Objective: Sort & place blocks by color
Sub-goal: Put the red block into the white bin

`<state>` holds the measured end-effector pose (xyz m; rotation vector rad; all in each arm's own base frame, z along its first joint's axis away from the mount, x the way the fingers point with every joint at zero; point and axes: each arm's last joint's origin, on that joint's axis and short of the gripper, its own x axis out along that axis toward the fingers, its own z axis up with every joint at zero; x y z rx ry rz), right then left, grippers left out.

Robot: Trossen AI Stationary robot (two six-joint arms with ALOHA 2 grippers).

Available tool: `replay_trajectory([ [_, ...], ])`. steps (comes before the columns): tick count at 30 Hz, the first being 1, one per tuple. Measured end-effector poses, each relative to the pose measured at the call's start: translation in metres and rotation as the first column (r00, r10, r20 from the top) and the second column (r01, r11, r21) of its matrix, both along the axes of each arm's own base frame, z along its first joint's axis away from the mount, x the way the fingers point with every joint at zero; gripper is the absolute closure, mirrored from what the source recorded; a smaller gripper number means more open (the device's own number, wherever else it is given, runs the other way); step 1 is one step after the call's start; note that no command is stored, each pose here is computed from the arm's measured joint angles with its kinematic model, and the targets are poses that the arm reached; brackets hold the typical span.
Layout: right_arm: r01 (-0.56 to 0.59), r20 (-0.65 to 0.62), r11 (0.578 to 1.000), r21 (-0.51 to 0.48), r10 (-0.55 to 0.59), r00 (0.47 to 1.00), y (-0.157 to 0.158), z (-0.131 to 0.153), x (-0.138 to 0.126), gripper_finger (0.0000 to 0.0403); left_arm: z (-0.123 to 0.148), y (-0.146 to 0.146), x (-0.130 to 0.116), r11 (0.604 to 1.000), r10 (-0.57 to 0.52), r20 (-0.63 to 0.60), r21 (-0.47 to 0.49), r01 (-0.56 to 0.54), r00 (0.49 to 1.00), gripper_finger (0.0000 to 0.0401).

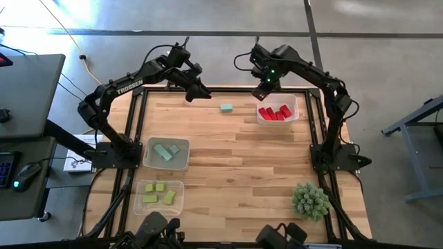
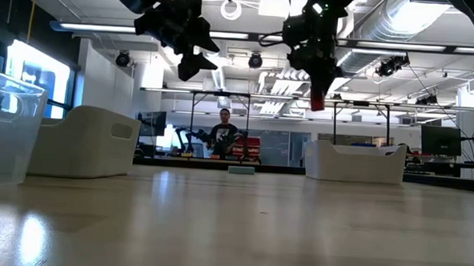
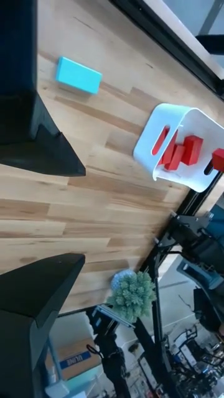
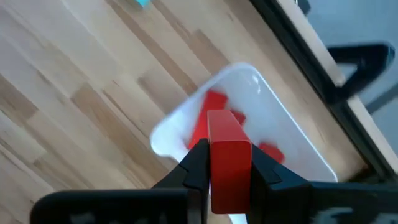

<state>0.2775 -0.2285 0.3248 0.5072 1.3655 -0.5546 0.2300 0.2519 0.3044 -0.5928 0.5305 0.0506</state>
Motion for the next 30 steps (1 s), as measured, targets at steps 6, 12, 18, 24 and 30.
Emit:
replay_trajectory([
  [6, 0.032, -0.095, 0.999, 0.024, -0.029, 0.995, -0.007, -0.004, -0.013, 0.0367, 0.0, 0.0, 0.0, 1.0, 0.001, 0.003, 0.007, -0.001, 1.0, 0.0198],
  [12, 0.018, -0.165, 0.996, 0.089, -0.003, 0.986, -0.018, -0.026, -0.01, 0.0366, 0.0, 0.0, 0.0, 1.0, 0.006, -0.001, 0.011, -0.006, 1.0, 0.0199],
  [18, -0.014, -0.198, 0.991, 0.135, 0.04, 0.979, -0.025, -0.045, -0.003, 0.0366, -0.001, 0.001, 0.002, 0.994, 0.101, -0.073, 0.053, -0.097, 0.992, 0.0199],
  [24, 0.006, -0.227, 0.986, 0.169, 0.033, 0.973, -0.031, -0.061, 0.002, 0.0366, -0.002, 0.003, 0.001, 0.983, 0.178, -0.115, 0.058, -0.172, 0.977, 0.0199],
  [30, 0.036, -0.253, 0.978, 0.203, 0.017, 0.967, -0.037, -0.077, 0.006, 0.0366, 0.004, -0.001, -0.002, 0.981, 0.19, -0.106, 0.068, -0.184, 0.976, 0.0199],
])
